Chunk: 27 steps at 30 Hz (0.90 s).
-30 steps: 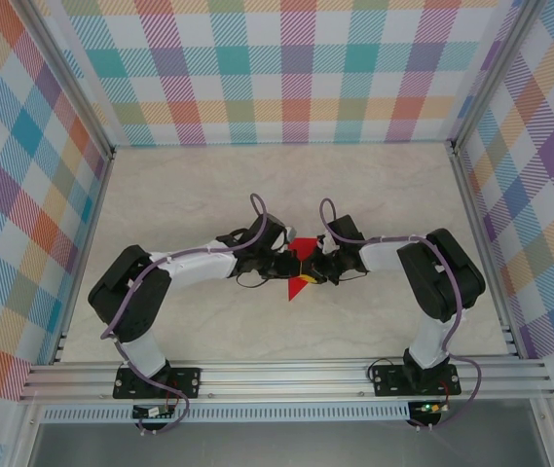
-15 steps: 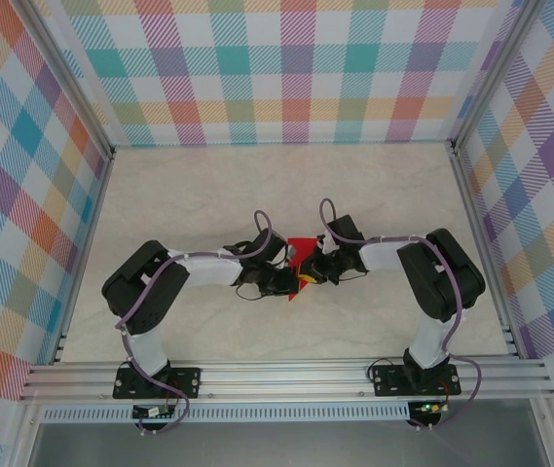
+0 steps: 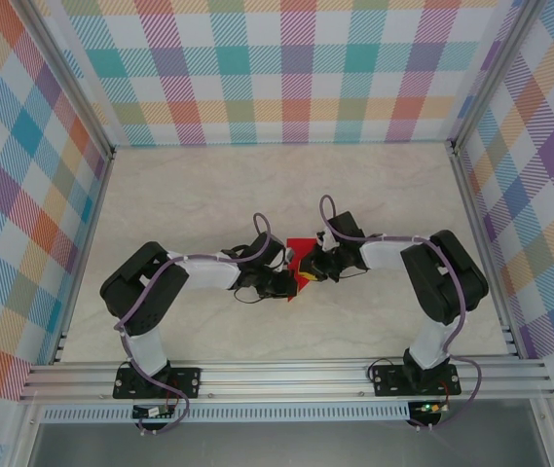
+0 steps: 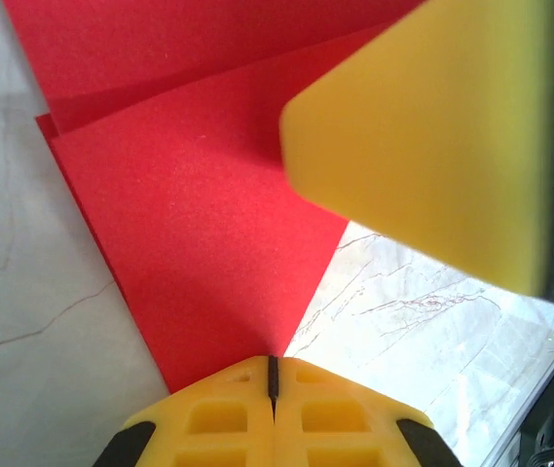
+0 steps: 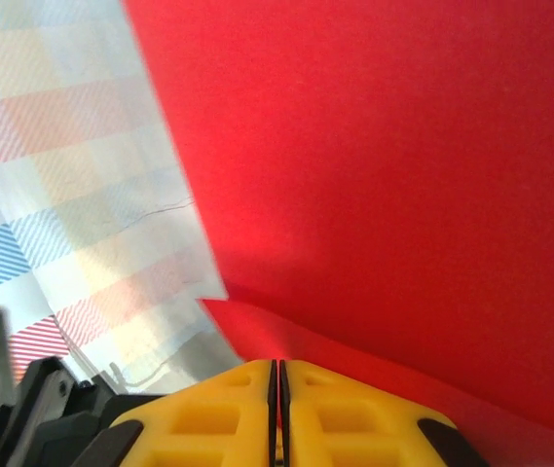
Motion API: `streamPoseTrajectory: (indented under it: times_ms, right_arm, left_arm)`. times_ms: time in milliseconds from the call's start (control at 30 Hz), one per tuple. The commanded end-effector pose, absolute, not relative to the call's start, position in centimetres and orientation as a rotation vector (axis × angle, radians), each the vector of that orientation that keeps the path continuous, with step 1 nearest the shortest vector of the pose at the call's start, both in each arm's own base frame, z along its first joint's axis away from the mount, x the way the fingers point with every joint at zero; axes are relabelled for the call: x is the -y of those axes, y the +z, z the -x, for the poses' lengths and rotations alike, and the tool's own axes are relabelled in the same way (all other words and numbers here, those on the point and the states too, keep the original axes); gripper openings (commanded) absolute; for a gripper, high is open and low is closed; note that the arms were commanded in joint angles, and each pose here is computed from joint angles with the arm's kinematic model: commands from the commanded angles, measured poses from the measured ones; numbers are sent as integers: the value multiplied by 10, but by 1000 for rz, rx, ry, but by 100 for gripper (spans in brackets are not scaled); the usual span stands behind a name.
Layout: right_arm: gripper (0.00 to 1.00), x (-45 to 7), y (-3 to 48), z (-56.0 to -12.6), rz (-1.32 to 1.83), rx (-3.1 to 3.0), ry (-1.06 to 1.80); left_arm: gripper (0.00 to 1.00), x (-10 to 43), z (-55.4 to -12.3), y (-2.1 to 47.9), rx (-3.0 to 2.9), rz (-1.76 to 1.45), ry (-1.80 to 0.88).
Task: Fold a paper plane with a square sheet of paper (pick it up from the middle)
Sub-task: Third fold the triangle at the center of the table.
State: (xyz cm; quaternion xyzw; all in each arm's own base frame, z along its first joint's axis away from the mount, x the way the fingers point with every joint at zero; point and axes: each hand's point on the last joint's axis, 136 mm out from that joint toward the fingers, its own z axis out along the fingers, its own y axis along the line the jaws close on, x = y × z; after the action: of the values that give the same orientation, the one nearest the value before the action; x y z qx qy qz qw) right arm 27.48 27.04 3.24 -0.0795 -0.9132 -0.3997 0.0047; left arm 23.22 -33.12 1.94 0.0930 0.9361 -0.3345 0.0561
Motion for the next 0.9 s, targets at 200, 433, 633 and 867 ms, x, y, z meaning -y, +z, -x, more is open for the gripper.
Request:
streamPoseTrajectory:
  times_ms: [200,433,633,867]
  right_arm:
    - [12,-269,45,-260,154,2843,-1287]
    - [12,-257,16,-260,203,2901,-1142]
    - [12,-256,11,-263,191,2921,-1114]
    - [13,-253,37,-281,187,2962,-1216]
  left_arm:
    - [3,319,-219,8,-2892,-312,-928]
    - [3,316,-217,1,-2917,-319,-886]
    - [2,313,-216,-2,-2929,-335,-844]
    - [1,310,-217,-2,-2930,-340,-822]
